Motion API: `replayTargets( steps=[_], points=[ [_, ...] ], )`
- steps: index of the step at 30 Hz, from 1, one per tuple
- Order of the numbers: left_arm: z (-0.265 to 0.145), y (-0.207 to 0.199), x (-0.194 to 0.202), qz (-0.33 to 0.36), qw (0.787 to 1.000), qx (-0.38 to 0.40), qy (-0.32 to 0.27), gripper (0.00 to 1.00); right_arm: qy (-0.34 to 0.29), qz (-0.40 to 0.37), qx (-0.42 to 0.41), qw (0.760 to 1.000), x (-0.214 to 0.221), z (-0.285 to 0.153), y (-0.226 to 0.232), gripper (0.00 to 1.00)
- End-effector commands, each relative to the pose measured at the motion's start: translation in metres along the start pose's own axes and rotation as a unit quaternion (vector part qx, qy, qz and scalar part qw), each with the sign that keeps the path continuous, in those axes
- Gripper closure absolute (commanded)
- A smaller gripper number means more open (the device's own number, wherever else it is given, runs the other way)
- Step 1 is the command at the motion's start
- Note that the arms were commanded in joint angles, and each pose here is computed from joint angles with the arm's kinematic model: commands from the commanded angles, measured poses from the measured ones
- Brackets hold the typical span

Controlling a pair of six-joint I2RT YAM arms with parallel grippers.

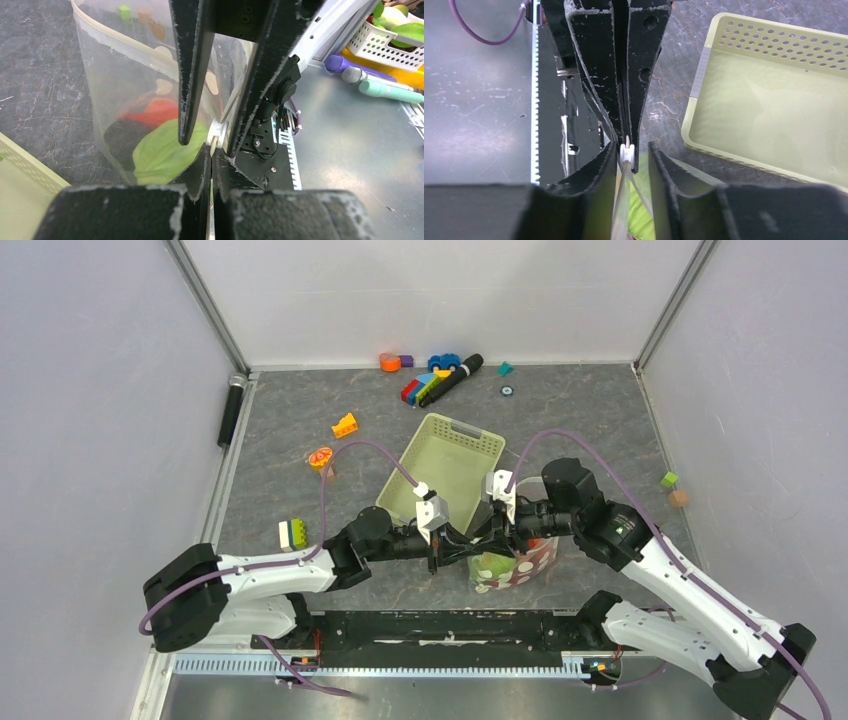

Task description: Place the food in the zip-top bag and seal the zipper

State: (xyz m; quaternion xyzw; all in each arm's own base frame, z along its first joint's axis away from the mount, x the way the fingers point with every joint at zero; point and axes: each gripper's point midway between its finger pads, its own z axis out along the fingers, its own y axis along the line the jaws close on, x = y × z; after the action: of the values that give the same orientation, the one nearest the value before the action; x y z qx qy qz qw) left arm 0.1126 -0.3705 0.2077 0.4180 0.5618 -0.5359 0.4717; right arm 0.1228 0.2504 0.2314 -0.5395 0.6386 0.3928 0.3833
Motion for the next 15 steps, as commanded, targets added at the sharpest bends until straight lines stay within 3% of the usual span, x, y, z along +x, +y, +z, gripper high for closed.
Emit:
replayTargets(
  steps=[1, 8, 15],
  points=[
    [0.001, -0.002, -0.022, 0.030, 0.999, 0.004, -0.026, 0.98, -0.002, -0.018, 0.030, 0.999, -0.008, -0.003, -0.009, 0.70],
    [-0.004, 0.004, -0.022, 0.026, 0.999, -0.020, -0.033, 0.98, -0.003, -0.019, 0.045, 0.999, -0.008, -0.006, -0.011, 1.00],
    [-0.015, 0.005, -0.020, 0.006, 0.999, -0.039, -0.034, 0.98, -0.004, -0.012, 0.063, 0.998, 0.005, -0.005, -0.014, 1.00]
  ],
)
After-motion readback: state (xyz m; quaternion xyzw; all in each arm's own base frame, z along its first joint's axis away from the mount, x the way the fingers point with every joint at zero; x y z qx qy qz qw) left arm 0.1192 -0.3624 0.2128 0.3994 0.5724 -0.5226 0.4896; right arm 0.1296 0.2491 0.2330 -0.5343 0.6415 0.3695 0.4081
